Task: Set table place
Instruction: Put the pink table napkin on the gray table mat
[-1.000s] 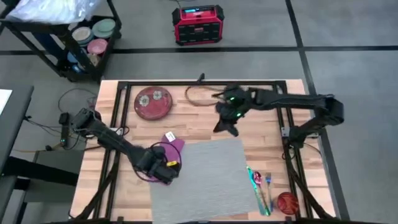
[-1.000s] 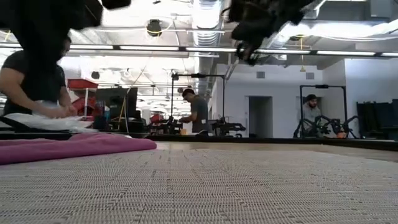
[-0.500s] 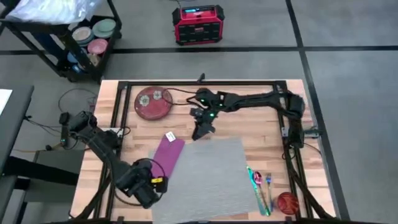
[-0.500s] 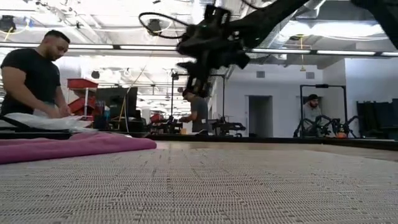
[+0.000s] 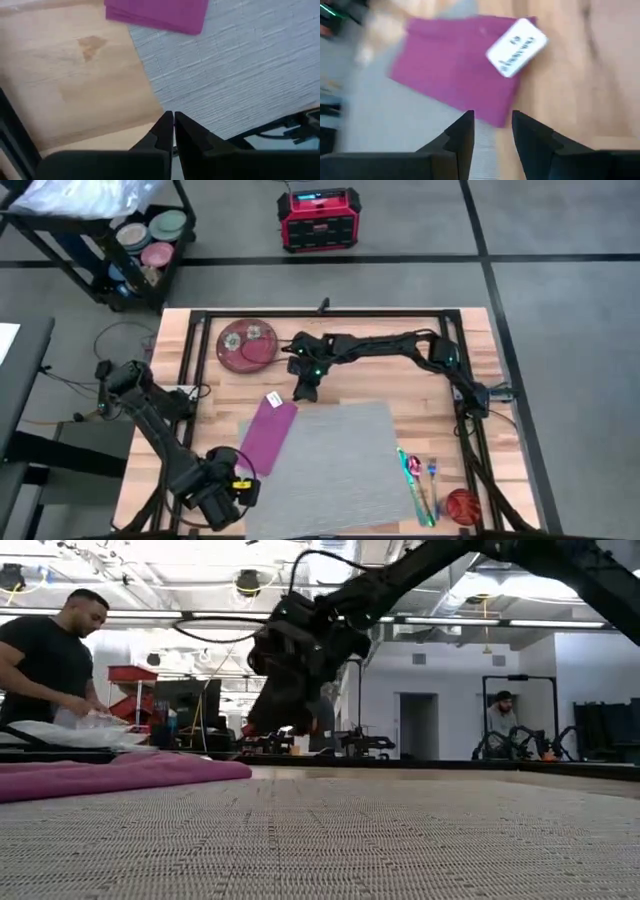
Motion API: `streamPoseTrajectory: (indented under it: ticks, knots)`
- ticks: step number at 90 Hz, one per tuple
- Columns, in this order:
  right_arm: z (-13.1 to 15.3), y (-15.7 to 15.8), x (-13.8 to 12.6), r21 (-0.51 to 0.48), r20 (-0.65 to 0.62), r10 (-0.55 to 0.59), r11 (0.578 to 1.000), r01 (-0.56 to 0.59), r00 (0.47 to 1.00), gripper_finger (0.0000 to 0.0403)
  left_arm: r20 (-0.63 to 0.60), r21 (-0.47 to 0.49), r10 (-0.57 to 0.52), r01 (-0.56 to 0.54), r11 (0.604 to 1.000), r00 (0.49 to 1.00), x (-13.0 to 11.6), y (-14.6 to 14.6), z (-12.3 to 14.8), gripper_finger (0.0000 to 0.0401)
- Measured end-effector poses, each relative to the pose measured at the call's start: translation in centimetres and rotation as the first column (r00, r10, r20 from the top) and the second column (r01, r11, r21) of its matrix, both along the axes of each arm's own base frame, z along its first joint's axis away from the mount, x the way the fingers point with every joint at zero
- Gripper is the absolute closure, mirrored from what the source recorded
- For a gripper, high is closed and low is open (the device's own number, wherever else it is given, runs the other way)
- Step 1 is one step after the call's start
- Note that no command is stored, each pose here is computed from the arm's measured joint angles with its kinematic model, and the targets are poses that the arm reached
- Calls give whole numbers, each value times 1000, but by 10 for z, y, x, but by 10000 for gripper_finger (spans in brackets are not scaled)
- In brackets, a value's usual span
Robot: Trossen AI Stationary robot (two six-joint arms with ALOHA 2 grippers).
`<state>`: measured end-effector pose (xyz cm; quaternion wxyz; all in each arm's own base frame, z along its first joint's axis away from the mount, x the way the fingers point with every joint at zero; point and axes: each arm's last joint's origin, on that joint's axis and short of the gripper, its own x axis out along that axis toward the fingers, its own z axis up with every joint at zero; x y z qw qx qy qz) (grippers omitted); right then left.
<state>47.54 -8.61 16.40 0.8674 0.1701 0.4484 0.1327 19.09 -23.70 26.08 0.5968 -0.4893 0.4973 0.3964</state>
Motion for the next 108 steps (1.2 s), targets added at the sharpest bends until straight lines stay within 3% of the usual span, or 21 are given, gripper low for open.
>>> streamPoseTrajectory:
  ticks: [23,48,108]
  knots:
    - [2,9,4,-116,-5,-15,993,15,1000,285,-3,19,-32,32,999,999,-3,-1,-3,401]
    - [-19,8,9,-52,-41,-58,997,56,997,280,11,50,-84,83,995,996,-3,-1,-4,401]
    - [-27,27,22,2,26,-58,998,58,998,274,15,102,-101,99,990,995,-4,2,-4,401]
